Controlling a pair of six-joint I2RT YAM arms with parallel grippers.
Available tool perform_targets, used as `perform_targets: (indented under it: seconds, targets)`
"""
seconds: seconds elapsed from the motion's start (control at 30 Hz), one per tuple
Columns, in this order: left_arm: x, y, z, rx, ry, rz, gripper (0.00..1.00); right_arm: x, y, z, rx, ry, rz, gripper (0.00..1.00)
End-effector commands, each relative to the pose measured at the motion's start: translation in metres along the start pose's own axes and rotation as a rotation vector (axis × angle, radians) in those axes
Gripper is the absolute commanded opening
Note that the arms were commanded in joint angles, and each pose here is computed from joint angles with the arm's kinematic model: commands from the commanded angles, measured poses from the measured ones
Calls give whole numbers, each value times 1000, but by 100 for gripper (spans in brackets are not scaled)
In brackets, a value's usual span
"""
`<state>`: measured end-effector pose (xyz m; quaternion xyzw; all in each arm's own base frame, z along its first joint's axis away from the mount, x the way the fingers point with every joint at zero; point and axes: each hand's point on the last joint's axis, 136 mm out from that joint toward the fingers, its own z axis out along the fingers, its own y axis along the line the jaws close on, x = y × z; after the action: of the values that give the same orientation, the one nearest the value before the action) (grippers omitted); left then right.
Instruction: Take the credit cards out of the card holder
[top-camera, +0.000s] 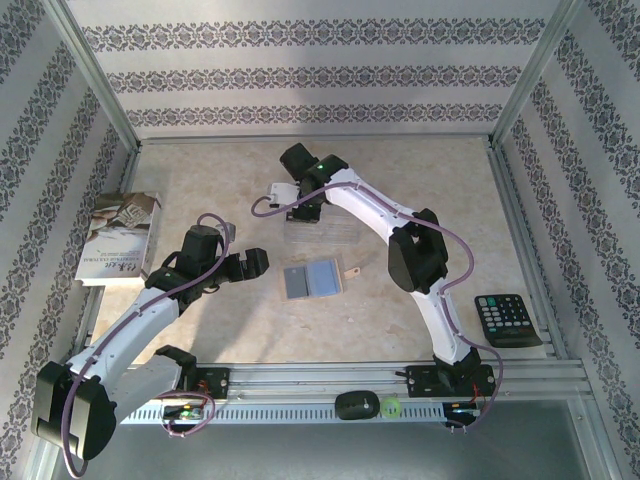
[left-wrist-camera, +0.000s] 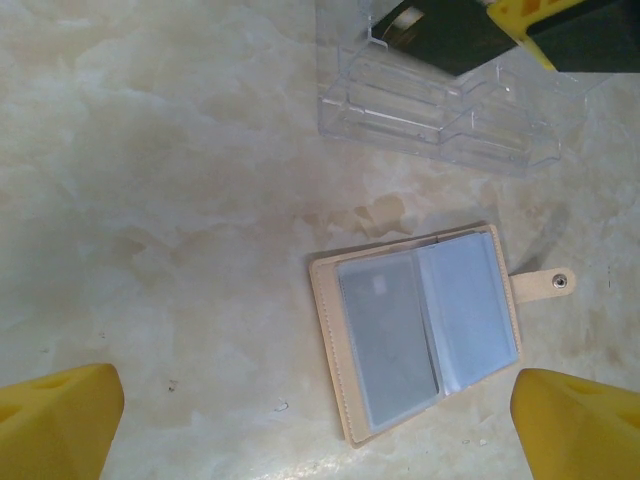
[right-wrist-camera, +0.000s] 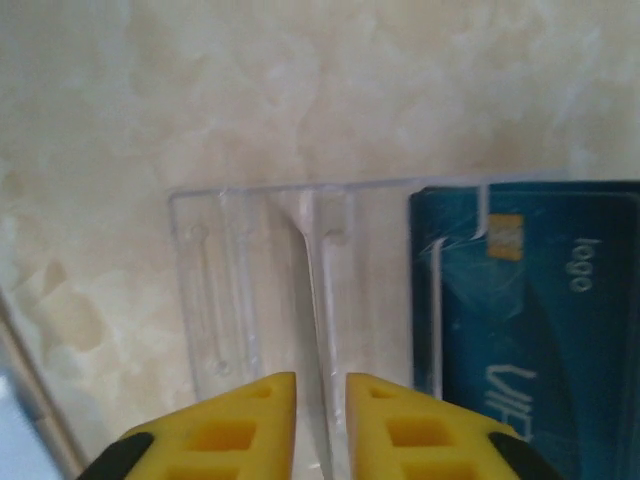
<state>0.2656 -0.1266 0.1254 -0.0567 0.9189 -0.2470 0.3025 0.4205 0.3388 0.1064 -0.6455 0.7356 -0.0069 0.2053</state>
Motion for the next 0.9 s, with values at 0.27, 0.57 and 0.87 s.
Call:
perform_targets:
  seconds: [0.27, 0.57, 0.87]
  targets:
    - [-10, 1, -4, 26, -80, -32, 99, -47, -27, -52, 202, -262, 131, 29]
    - [-24, 6, -18, 36, -243, -77, 99, -27, 31, -77, -33, -398, 743, 36]
    - [-12, 4, -12, 104, -232, -119, 99, 19, 176, -6, -138, -31, 673, 37]
